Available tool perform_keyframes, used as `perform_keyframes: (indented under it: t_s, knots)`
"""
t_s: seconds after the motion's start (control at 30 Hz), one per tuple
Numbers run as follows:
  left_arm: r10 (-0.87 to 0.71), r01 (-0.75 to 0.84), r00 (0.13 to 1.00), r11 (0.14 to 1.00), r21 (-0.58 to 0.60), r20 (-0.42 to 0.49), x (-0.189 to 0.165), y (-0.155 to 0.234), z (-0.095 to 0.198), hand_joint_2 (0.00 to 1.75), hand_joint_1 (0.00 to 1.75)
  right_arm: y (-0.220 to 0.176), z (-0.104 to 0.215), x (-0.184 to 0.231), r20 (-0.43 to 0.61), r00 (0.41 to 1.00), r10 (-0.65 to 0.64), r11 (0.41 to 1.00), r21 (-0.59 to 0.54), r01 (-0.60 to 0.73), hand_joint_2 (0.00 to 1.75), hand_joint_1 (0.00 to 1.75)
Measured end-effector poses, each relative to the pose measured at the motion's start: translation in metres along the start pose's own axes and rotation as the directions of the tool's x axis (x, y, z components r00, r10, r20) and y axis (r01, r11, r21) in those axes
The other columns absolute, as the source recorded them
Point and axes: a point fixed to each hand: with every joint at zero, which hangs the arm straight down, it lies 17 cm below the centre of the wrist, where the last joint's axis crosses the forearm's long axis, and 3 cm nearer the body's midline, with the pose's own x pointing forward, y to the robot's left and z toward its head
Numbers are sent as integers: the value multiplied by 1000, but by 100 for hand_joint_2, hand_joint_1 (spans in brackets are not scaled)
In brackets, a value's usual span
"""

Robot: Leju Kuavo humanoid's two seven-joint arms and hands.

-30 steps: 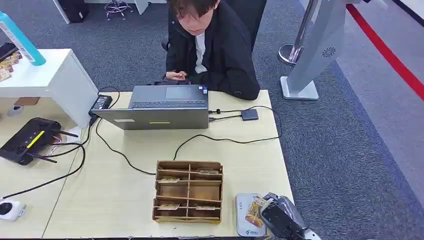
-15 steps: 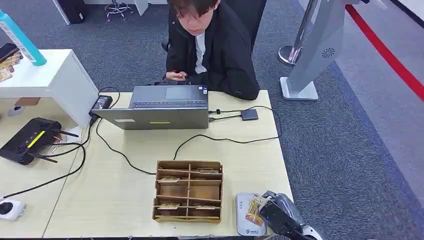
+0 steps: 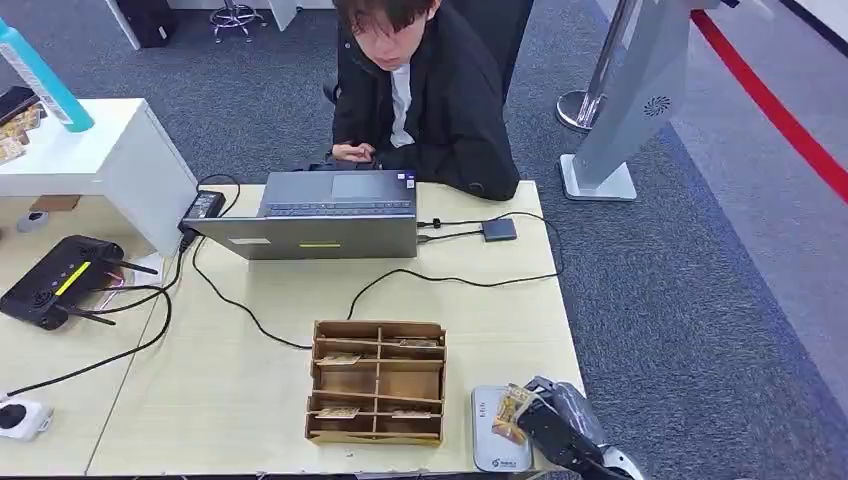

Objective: Pass the card to the sensor for recognition and then transmit it.

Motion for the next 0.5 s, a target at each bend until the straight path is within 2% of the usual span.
perform_keyframes:
  t_s: [0.5]
  knots:
    - [5, -5, 1000, 1000, 2, 5, -2, 1, 1, 0, 0, -9, -1, 5, 31, 999, 44, 998, -53, -42, 175, 175]
